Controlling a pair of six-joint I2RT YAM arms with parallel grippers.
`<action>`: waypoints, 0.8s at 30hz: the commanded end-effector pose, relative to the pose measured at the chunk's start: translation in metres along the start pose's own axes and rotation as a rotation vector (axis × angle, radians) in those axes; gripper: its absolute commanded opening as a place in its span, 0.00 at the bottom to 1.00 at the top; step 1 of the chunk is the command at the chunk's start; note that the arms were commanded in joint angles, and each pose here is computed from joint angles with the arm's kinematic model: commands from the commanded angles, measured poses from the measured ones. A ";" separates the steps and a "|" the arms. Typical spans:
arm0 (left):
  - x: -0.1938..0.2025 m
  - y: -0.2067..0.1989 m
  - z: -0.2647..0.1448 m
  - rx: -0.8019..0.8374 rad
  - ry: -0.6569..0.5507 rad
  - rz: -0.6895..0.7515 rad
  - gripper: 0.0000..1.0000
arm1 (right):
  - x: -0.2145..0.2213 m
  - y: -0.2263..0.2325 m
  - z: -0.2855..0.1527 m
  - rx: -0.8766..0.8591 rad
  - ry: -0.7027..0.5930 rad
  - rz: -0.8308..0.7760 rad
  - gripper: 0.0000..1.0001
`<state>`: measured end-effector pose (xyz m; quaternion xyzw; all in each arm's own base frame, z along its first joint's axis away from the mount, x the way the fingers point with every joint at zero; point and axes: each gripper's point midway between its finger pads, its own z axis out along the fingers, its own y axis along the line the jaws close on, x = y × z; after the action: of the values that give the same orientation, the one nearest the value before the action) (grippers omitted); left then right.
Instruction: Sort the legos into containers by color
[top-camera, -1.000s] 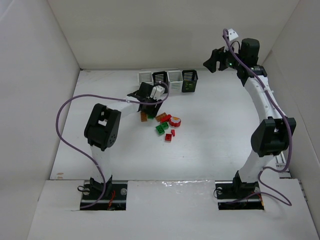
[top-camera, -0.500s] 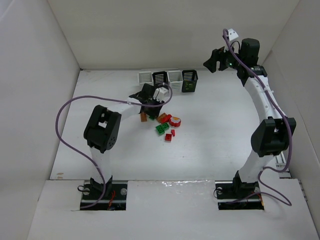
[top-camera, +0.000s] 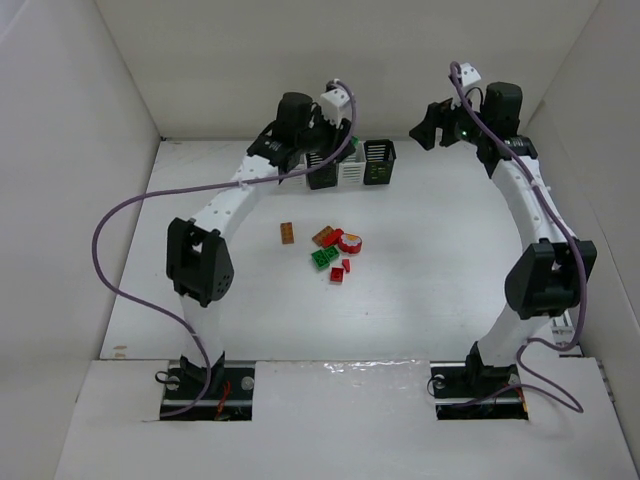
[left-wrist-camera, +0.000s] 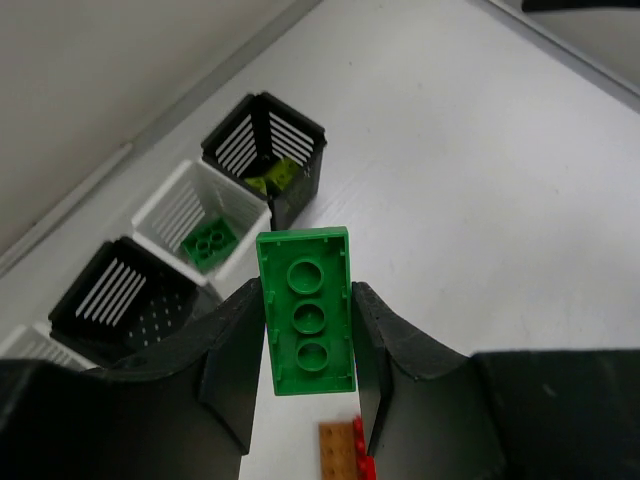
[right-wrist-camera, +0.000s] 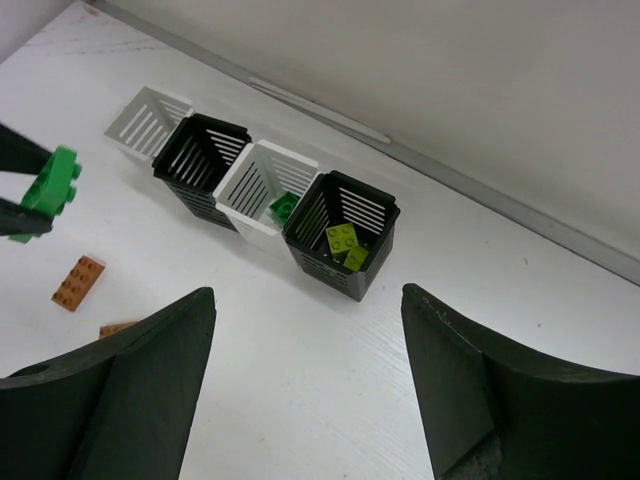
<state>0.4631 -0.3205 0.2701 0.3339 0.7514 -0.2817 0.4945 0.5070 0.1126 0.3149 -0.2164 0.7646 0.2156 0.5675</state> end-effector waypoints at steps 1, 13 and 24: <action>0.009 0.006 0.025 0.036 0.029 -0.077 0.19 | -0.032 -0.006 -0.021 0.046 -0.085 -0.004 0.80; 0.000 0.043 0.075 0.004 -0.057 -0.094 0.19 | -0.030 -0.007 -0.040 0.083 -0.088 -0.001 0.81; -0.016 0.058 0.092 -0.025 -0.135 -0.058 0.24 | -0.026 -0.006 -0.044 0.092 -0.079 -0.005 0.82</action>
<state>0.5539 -0.3530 0.2136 0.2904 0.7591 -0.3034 0.4973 0.4890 0.0890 0.3223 -0.1820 0.7721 0.2002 0.5750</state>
